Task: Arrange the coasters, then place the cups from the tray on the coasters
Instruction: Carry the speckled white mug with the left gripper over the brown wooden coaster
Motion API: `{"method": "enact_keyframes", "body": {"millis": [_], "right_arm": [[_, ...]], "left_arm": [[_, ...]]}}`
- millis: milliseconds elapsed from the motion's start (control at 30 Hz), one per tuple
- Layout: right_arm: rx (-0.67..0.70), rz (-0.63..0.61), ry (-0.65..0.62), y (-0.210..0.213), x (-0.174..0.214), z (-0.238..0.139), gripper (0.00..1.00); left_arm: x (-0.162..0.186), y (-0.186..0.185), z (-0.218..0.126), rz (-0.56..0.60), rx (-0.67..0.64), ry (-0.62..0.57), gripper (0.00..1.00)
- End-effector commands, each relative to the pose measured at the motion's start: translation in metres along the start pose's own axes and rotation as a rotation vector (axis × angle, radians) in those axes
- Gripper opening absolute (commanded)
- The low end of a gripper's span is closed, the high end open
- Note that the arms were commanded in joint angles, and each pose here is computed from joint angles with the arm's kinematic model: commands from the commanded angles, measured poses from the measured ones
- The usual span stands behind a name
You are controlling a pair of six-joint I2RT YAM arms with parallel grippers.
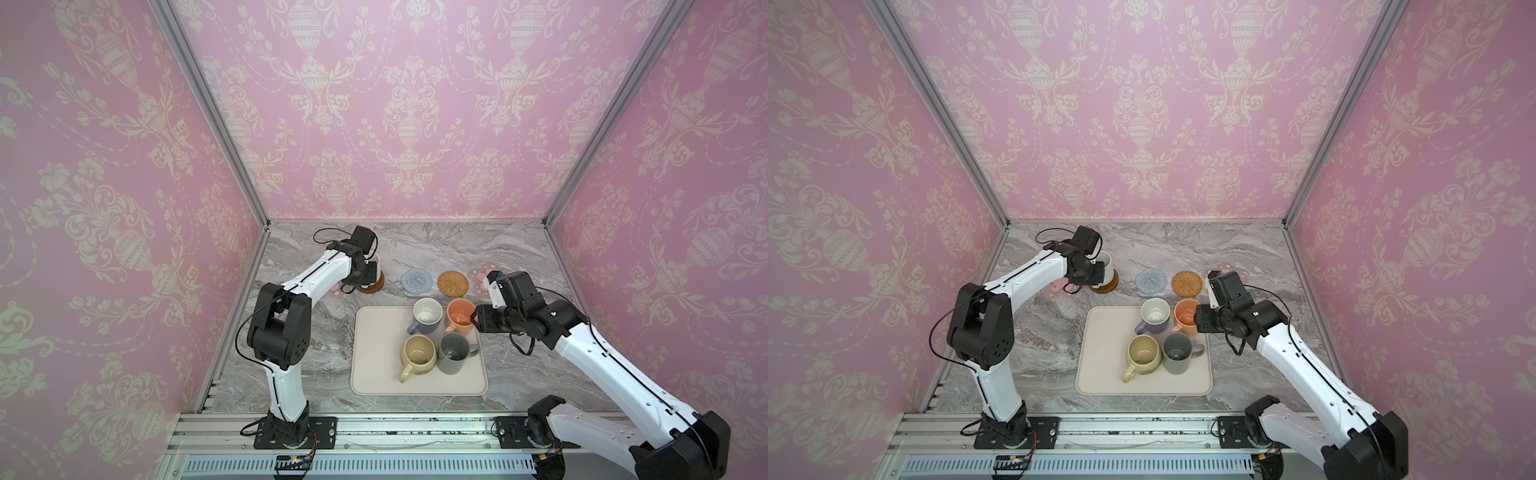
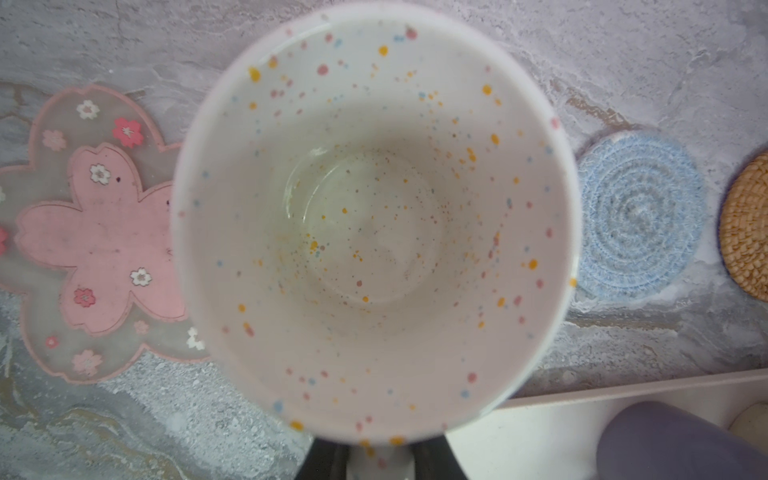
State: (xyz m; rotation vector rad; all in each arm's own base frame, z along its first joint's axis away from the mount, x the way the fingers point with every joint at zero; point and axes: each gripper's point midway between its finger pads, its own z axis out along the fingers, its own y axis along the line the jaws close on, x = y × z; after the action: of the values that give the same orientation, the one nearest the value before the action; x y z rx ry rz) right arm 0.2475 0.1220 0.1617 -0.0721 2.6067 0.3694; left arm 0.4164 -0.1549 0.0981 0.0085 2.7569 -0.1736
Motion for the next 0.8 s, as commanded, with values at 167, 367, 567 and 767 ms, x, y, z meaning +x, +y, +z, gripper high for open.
{"method": "enact_keyframes", "body": {"millis": [167, 367, 567, 767], "right_arm": [[-0.025, -0.011, -0.035, 0.008, -0.01, -0.01, 0.54], [-0.039, 0.003, -0.034, 0.009, -0.007, -0.01, 0.54], [-0.046, 0.016, -0.043, 0.009, -0.005, -0.013, 0.54], [-0.055, 0.024, -0.042, 0.009, -0.002, -0.014, 0.55]], "left_arm": [[-0.008, -0.006, -0.006, 0.001, 0.048, -0.055, 0.0], [0.004, 0.006, -0.006, 0.015, 0.001, -0.041, 0.06], [0.004, 0.008, -0.012, 0.022, -0.011, -0.047, 0.12], [0.009, 0.008, -0.008, 0.043, -0.012, -0.016, 0.31]]}}
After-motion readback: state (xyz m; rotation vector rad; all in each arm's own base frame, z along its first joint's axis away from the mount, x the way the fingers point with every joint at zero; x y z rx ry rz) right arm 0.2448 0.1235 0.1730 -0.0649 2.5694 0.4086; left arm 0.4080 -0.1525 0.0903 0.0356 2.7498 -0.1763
